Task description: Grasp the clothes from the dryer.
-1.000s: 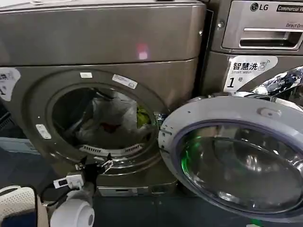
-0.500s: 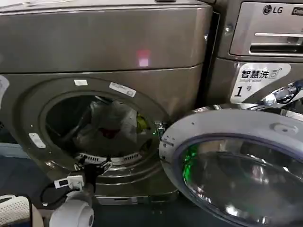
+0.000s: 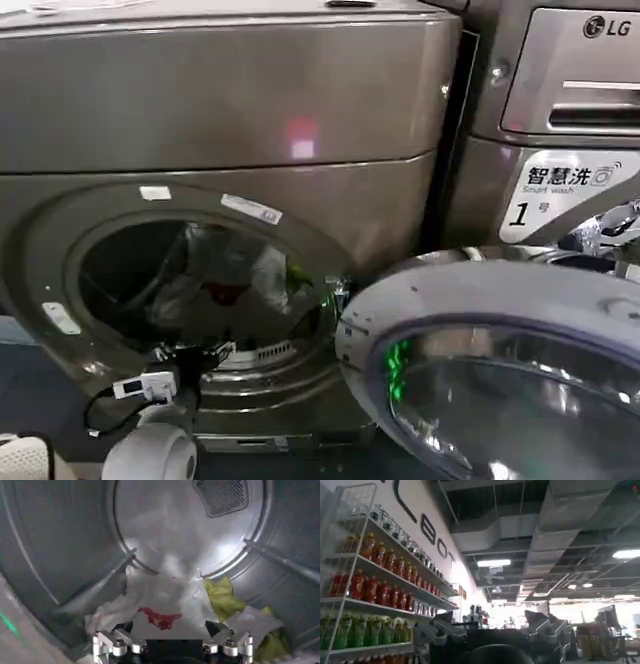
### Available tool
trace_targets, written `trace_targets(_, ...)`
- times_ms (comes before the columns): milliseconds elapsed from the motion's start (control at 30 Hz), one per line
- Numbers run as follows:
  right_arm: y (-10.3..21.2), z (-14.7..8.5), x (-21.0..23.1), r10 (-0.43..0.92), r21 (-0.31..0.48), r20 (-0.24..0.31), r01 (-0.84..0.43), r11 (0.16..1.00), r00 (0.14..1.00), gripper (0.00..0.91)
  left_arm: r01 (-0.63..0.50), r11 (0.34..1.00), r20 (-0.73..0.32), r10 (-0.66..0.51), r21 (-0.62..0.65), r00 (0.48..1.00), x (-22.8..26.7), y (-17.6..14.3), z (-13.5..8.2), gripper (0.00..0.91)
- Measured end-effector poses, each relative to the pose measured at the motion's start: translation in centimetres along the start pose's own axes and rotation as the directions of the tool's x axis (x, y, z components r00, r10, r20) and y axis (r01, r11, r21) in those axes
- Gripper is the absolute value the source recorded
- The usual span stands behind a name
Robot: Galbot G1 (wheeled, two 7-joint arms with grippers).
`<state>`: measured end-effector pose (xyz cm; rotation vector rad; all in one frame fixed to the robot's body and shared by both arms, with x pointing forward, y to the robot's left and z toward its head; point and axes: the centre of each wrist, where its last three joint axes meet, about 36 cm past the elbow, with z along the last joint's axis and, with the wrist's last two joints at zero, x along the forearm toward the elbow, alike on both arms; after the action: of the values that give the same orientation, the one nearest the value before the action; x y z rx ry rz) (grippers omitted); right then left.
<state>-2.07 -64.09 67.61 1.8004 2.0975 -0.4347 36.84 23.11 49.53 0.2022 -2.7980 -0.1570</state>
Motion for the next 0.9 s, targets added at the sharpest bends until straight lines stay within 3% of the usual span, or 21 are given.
trace_targets(900, 0.6, 0.7, -0.4, -0.009, -0.016, 0.003, 0.009, 1.000, 1.000, 0.907, -0.024, 0.996, -0.013, 0.023, -0.082, 1.000, -17.0, 0.6, -5.1, 0.907)
